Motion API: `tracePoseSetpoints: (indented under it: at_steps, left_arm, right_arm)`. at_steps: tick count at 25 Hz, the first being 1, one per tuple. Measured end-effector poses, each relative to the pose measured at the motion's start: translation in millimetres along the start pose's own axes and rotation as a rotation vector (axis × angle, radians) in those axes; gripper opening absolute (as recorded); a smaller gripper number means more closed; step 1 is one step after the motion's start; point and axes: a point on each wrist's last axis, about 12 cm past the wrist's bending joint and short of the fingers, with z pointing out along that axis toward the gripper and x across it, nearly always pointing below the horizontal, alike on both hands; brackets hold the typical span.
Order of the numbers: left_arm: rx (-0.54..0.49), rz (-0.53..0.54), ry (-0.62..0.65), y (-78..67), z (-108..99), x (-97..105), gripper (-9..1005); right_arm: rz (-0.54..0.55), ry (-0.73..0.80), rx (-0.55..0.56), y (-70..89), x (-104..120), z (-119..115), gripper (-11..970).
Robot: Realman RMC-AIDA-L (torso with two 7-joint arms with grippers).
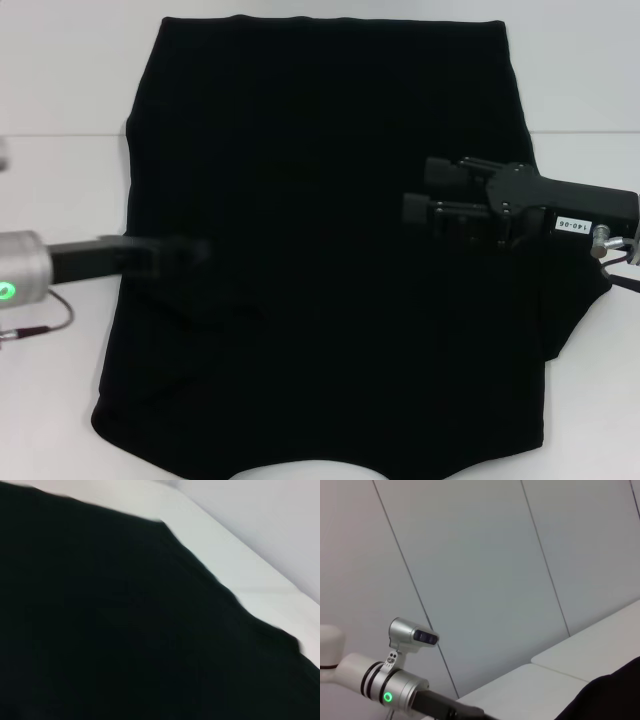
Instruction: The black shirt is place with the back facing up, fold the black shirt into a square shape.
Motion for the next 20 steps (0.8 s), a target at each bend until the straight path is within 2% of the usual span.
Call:
tracePoseSetpoints:
  at_steps: [5,6,7,12,16,20]
  left_arm:
    - [-0.171,-0.158,-0.086,27.0,-14.8,3.1,466]
    - [-0.171,-0.158,-0.086,27.0,-14.8,3.1,506]
    - [-0.234,-0.201,-0.104,35.0,-18.4,5.8,545]
    - [-0.305,-0.230,-0.102,42.3,-17.9,13.2,742]
    - [-0.290,-0.230,-0.061,39.8,-8.3,17.9,900]
    - [-0.275,-0.214,-0.042,36.6,-2.8,17.4,899]
  right_arm:
    - [0.001,-0.002,-0.002,-0.5,-2.5,1.7,881]
    - [0.003,-0.003,-0.002,-0.6,-3.0,2.1,881]
    - [0.004,-0.003,-0.001,-0.8,-3.1,2.2,881]
    - [0.007,-0.004,-0.003,-0.8,-3.9,2.9,881]
    - [0.015,-0.005,-0.003,-0.8,-4.4,3.3,881]
    - [0.014,-0.004,-0.003,-1.2,-5.3,2.8,881]
